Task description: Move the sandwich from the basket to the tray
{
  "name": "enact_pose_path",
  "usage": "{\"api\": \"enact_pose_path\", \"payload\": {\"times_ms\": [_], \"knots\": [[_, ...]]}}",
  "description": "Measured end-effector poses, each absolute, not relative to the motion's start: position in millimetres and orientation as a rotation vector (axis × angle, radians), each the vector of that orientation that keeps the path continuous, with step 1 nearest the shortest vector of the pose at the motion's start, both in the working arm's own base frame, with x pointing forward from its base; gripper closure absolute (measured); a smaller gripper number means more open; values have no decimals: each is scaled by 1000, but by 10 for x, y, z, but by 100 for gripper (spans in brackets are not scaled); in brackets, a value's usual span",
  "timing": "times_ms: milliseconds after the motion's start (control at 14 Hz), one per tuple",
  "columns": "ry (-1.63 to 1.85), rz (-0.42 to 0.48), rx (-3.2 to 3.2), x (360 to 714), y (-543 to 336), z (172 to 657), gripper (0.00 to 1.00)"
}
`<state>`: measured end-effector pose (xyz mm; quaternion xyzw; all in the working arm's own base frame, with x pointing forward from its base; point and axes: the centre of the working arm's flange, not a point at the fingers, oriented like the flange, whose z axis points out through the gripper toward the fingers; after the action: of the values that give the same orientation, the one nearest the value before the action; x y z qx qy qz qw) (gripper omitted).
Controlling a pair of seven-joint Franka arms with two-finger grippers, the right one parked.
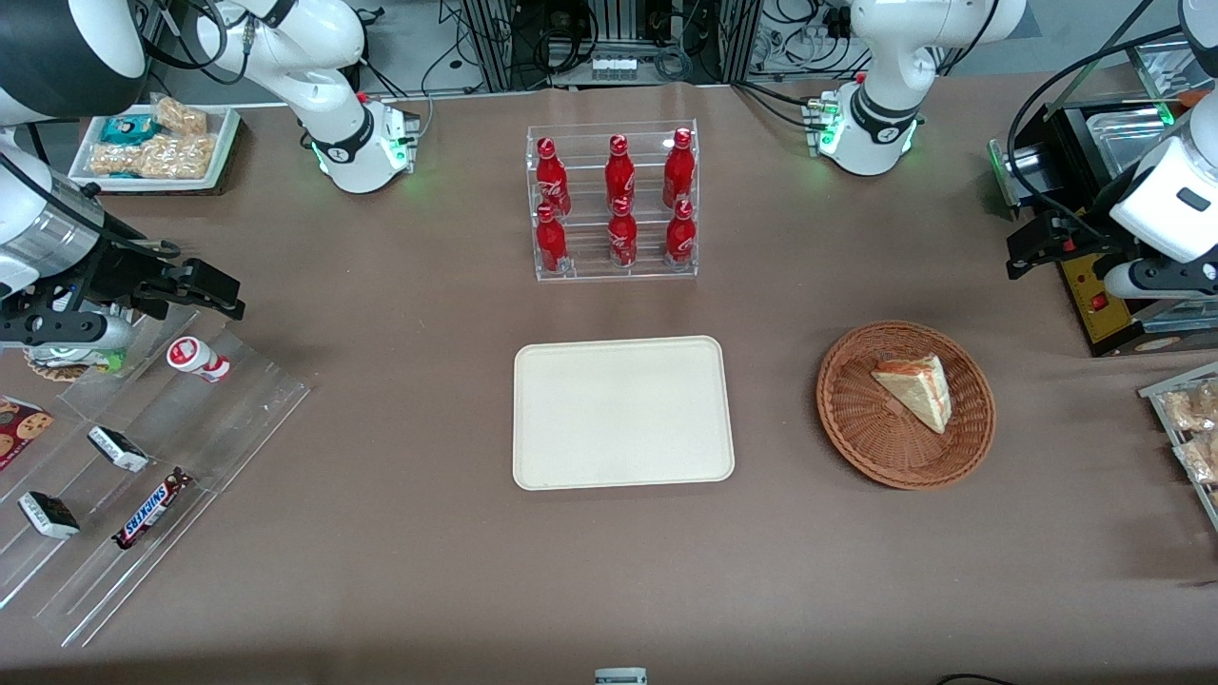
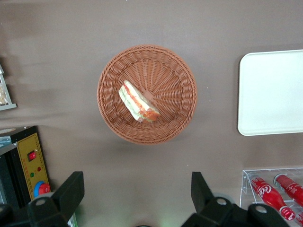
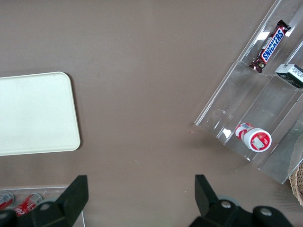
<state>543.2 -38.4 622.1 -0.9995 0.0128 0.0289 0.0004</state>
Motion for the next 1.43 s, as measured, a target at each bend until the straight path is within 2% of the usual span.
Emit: {"api": "enact_pose_path", "payload": {"times_ms": [286,429,643,1000,1286,1429], "knots": [[10,146,-3134,5465,-387,6047,0],[1,189,-3130,5504,-390,5812,0],[-6,183,-3130,5577,-393,5296,0],[-173,64,-3133,5505,-339,4109,0],[-668,-83,-3083,5363,-218,3516,0],[-993,-120,-3006,5305,-171,3266,0]]}}
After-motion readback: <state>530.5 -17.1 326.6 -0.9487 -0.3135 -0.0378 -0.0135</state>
